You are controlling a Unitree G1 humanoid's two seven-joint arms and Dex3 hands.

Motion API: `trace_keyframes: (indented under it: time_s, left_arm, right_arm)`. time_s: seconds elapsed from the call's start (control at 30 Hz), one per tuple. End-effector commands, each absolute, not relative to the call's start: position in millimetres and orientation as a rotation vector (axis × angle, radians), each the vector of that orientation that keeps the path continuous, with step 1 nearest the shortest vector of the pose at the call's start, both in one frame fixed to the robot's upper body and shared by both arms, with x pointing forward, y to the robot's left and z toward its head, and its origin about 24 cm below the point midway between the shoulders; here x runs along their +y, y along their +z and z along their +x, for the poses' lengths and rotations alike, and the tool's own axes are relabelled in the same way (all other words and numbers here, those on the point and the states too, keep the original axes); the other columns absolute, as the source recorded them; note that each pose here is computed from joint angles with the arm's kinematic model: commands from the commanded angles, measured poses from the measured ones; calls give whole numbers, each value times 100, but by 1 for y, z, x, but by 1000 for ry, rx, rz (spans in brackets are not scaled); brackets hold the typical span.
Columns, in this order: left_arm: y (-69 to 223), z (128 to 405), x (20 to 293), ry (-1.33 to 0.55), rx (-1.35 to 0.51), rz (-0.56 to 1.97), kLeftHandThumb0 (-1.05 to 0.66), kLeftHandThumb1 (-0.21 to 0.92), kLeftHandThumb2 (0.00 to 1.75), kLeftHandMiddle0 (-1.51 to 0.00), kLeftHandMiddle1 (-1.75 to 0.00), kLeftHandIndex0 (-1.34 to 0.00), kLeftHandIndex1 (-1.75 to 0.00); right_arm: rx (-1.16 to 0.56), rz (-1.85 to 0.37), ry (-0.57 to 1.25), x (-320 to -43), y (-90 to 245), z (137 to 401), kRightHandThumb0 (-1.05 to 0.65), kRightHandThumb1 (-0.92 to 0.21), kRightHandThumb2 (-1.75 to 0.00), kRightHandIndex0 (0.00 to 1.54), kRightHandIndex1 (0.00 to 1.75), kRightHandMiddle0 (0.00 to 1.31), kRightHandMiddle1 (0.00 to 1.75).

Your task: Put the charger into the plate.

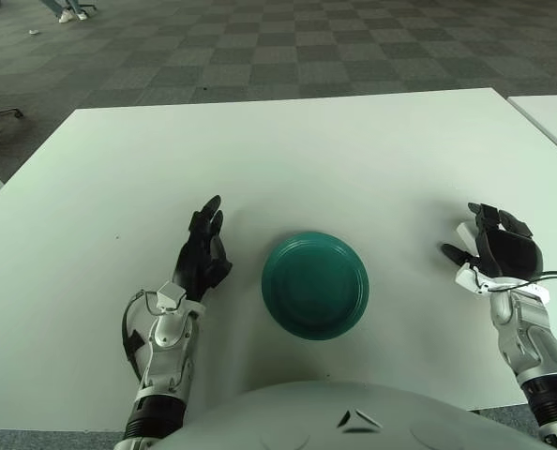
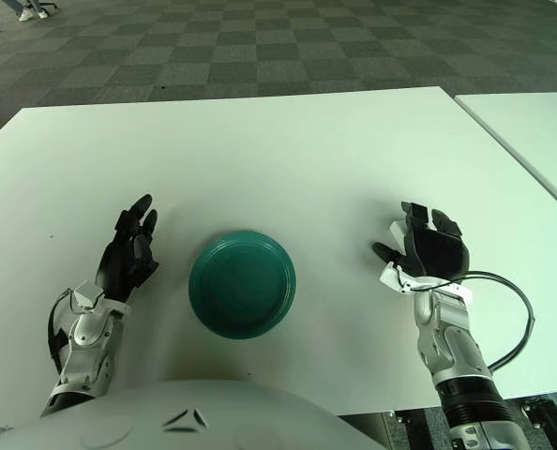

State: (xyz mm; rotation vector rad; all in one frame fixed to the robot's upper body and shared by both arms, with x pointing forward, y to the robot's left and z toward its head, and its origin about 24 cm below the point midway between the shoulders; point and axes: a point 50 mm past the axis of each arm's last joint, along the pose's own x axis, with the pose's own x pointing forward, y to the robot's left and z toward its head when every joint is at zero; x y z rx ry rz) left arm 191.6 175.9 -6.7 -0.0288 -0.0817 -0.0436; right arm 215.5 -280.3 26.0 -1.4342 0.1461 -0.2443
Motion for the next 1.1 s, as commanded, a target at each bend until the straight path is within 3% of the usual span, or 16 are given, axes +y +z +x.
trace_keyframes:
  time_s: [0.0, 0.43, 1.07]
  left_arm:
    - [-30, 173, 181, -31, 69, -42, -84, 92, 95, -18, -1, 0, -57]
    - [-30, 172, 181, -29, 64, -91, -86, 92, 93, -19, -1, 0, -57]
    - [-28, 173, 178, -35, 41, -134, -90, 92, 90, -22, -2, 0, -63]
  right_arm:
    - [176, -1448, -244, -288, 27, 214, -85, -92, -61, 27, 1, 0, 59]
    - [237, -1462, -196, -305, 28, 215, -85, -92, -57, 30, 2, 0, 58]
    - [356, -1479, 48, -325, 44, 234, -82, -92, -55, 34, 3, 0, 57]
